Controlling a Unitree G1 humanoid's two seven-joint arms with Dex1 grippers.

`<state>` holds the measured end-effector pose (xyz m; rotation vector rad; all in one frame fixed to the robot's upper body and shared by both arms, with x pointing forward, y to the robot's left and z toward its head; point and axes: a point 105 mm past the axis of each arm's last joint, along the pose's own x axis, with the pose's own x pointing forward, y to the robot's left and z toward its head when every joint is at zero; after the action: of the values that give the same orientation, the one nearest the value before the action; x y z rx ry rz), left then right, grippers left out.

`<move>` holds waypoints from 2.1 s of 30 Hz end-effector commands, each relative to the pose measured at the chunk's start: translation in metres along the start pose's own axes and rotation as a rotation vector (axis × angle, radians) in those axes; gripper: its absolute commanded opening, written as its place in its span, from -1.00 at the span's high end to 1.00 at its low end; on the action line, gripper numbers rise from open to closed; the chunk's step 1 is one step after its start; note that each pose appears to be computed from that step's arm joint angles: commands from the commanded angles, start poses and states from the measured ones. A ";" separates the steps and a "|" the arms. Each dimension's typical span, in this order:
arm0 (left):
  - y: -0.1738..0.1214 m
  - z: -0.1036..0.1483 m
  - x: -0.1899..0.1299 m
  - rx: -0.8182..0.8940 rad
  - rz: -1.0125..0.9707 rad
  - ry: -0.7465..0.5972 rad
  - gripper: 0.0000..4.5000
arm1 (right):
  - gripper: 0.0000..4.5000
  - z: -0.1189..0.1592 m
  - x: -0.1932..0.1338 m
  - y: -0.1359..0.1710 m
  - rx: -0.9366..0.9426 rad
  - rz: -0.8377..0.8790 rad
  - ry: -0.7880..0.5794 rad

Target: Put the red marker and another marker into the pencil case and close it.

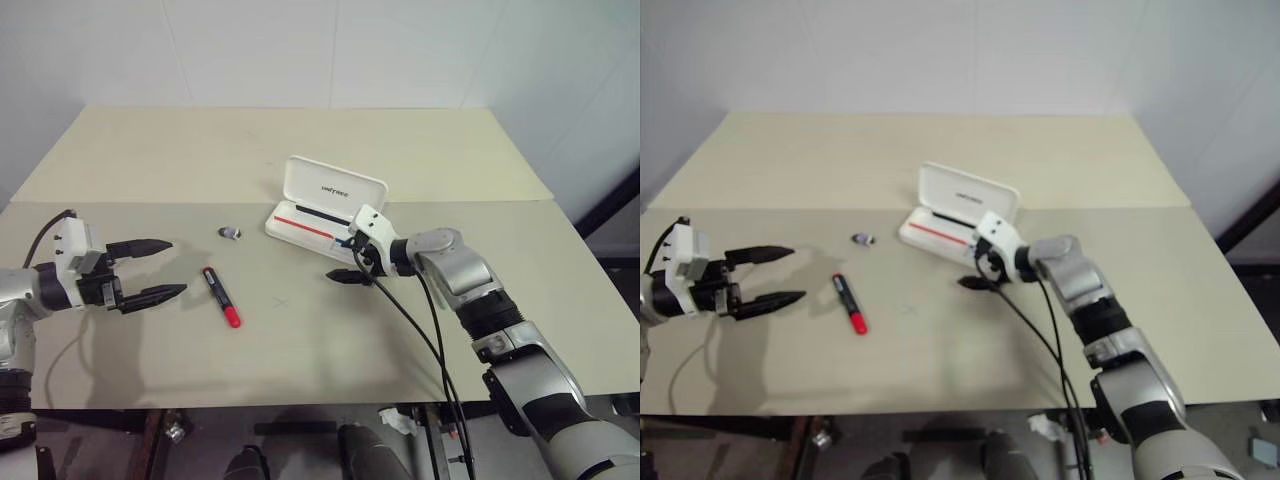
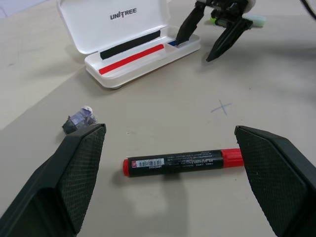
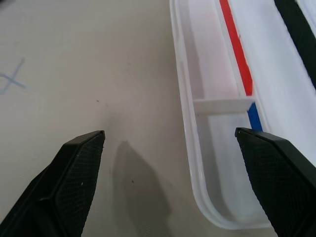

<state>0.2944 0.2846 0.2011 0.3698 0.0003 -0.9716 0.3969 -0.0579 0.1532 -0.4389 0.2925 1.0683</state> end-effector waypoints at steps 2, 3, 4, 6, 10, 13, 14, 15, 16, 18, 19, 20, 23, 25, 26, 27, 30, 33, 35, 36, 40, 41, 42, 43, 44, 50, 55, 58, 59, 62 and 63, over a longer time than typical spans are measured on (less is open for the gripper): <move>0.001 0.013 -0.009 0.045 0.029 -0.021 -0.99 | -1.00 0.010 0.004 -0.003 -0.044 -0.006 0.016; 0.000 0.013 -0.009 0.045 0.031 -0.021 -1.00 | -0.91 0.010 0.005 -0.003 -0.043 -0.012 0.028; 0.000 0.014 -0.009 0.046 0.034 -0.023 -1.00 | -0.81 0.010 0.006 -0.005 -0.040 -0.019 0.040; -0.001 0.015 -0.009 0.050 0.039 -0.026 -1.00 | -0.57 0.011 0.008 -0.005 -0.040 -0.020 0.049; -0.003 0.016 -0.011 0.053 0.050 -0.025 -1.00 | 0.07 0.012 0.010 -0.005 -0.057 -0.018 0.053; -0.004 0.016 -0.012 0.055 0.054 -0.023 -1.00 | 0.53 0.015 0.010 -0.006 -0.066 -0.028 0.041; -0.004 0.016 -0.013 0.055 0.057 -0.023 -1.00 | 0.70 0.015 0.010 -0.007 -0.073 -0.034 0.039; -0.004 0.016 -0.013 0.056 0.059 -0.022 -1.00 | 0.85 0.017 0.009 -0.009 -0.080 -0.041 0.035; -0.004 0.016 -0.013 0.056 0.060 -0.022 -1.00 | 0.99 0.018 0.008 -0.010 -0.084 -0.046 0.026; -0.004 0.016 -0.011 0.055 0.059 -0.025 -1.00 | 0.99 0.024 0.005 -0.011 -0.086 -0.052 -0.001; -0.004 0.016 -0.011 0.055 0.059 -0.027 -1.00 | 0.99 0.027 0.004 -0.012 -0.087 -0.054 -0.013; -0.005 0.016 -0.009 0.053 0.057 -0.029 -1.00 | 0.99 0.032 0.000 -0.012 -0.089 -0.050 -0.034; -0.005 0.014 -0.007 0.049 0.055 -0.034 -1.00 | 0.99 0.044 -0.010 -0.009 -0.110 -0.039 -0.097; -0.005 0.012 -0.007 0.042 0.053 -0.038 -1.00 | 0.99 0.059 -0.020 -0.006 -0.149 -0.034 -0.196; -0.004 0.012 -0.007 0.039 0.053 -0.039 -1.00 | 0.99 0.065 -0.023 -0.004 -0.167 -0.031 -0.235; -0.004 0.012 -0.006 0.039 0.053 -0.041 -1.00 | 0.99 0.071 -0.027 -0.002 -0.199 -0.026 -0.278; -0.005 0.012 -0.004 0.036 0.047 -0.051 -1.00 | 0.99 0.073 -0.042 0.006 -0.218 -0.017 -0.287; -0.006 0.012 -0.002 0.030 0.038 -0.059 -1.00 | 0.99 0.060 -0.054 0.022 -0.240 0.060 -0.227; -0.006 0.011 -0.001 0.027 0.036 -0.059 -1.00 | 0.99 0.049 -0.059 0.032 -0.248 0.111 -0.176; -0.007 0.010 -0.001 0.027 0.035 -0.060 -1.00 | 0.99 0.045 -0.061 0.036 -0.250 0.130 -0.156; -0.009 0.009 0.004 0.023 0.018 -0.087 -1.00 | 0.99 0.026 -0.070 0.053 -0.288 0.203 -0.051; -0.009 0.008 0.005 0.019 0.016 -0.089 -1.00 | 0.99 0.018 -0.069 0.052 -0.308 0.198 -0.005; -0.010 0.009 0.006 0.014 0.005 -0.100 -1.00 | 0.99 0.007 -0.068 0.050 -0.338 0.192 0.048; -0.011 0.009 0.006 0.012 -0.002 -0.105 -1.00 | 0.99 -0.002 -0.067 0.049 -0.370 0.189 0.087; -0.012 0.008 0.006 0.011 -0.003 -0.108 -1.00 | 0.99 -0.007 -0.066 0.049 -0.376 0.194 0.104; -0.015 0.001 -0.004 -0.009 0.001 -0.094 -1.00 | 0.99 -0.020 -0.064 0.068 -0.373 0.281 0.125; -0.018 0.003 -0.007 -0.005 0.013 -0.103 -1.00 | 0.99 -0.026 -0.062 0.083 -0.365 0.340 0.115; -0.020 0.002 -0.009 -0.007 0.018 -0.098 -1.00 | 0.99 -0.026 -0.061 0.088 -0.371 0.356 0.106; -0.020 0.002 -0.010 -0.008 0.021 -0.095 -1.00 | 0.99 -0.030 -0.062 0.089 -0.376 0.365 0.121; -0.020 0.001 -0.011 -0.010 0.028 -0.092 -1.00 | 0.99 -0.040 -0.062 0.089 -0.422 0.382 0.154; -0.020 0.001 -0.011 -0.011 0.028 -0.093 -1.00 | 0.99 -0.042 -0.061 0.087 -0.428 0.375 0.159</move>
<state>0.2756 0.2825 0.1816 0.2814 -0.0259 -0.9650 0.2934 -0.0894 0.1265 -0.8418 0.3061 1.4496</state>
